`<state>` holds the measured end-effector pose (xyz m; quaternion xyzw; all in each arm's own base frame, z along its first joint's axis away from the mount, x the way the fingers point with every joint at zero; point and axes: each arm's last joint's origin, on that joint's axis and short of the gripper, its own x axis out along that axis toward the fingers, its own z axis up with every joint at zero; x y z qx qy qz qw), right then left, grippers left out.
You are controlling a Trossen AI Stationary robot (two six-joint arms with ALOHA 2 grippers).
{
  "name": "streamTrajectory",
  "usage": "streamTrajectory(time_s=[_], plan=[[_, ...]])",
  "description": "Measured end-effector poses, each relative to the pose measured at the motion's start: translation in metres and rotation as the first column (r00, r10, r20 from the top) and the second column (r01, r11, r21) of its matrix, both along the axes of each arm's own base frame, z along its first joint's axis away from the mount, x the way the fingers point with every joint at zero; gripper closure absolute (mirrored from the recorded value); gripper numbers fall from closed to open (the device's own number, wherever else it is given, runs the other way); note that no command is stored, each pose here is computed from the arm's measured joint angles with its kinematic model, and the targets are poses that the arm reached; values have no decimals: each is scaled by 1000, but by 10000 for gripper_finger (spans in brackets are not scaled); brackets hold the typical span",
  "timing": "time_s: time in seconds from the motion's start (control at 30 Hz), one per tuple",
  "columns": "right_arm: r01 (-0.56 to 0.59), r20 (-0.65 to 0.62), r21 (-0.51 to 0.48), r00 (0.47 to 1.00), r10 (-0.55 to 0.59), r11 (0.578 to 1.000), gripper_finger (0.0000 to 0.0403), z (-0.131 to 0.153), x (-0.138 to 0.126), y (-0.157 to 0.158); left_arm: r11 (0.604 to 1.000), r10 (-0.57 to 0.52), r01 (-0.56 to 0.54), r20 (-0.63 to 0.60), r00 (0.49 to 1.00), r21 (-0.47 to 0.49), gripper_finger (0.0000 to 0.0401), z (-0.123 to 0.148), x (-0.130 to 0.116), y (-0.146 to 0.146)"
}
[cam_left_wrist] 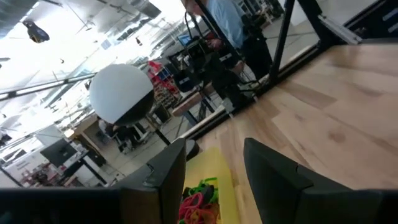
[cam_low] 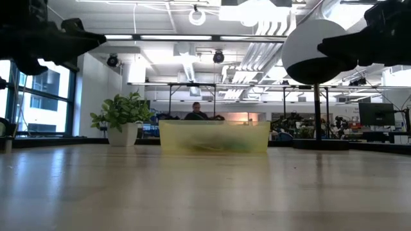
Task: Pick and place rubber bands into bin
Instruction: Return to Home Position
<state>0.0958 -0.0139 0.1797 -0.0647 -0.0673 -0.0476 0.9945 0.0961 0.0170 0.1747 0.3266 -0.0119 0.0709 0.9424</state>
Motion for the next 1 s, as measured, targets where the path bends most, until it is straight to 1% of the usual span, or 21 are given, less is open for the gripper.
streamTrajectory(time_s=[0.07, 0.2, 0.27, 0.37, 0.57, 0.73, 1.0], plan=[[5, 15, -3, 1000, -5, 1000, 265, 1, 0, 0, 1000, -2, 2, 0, 1000, 0, 251, 1, 0, 0], [42, -6, 7, 999, -42, 999, 265, -1, 0, -1, 1000, 8, -8, -19, 1000, -13, 251, -1, 0, 0], [55, -47, 20, 997, -54, 998, 265, -5, 0, -2, 1000, 9, -11, -64, 998, -22, 251, -6, 0, 0], [72, -116, 52, 991, -65, 996, 265, -12, 0, -2, 999, 16, -20, -89, 996, -34, 251, -8, 1, 1], [85, -125, 131, 990, -69, 988, 265, -13, 1, -3, 999, 23, -29, -149, 989, -39, 251, -13, 5, 2], [83, -128, 131, 990, -66, 988, 265, -13, 1, -3, 999, 22, -30, -180, 983, -44, 251, -16, 6, 2], [84, -130, 130, 989, -67, 988, 265, -13, 1, -3, 999, 22, -30, -181, 983, -43, 251, -16, 6, 2]])
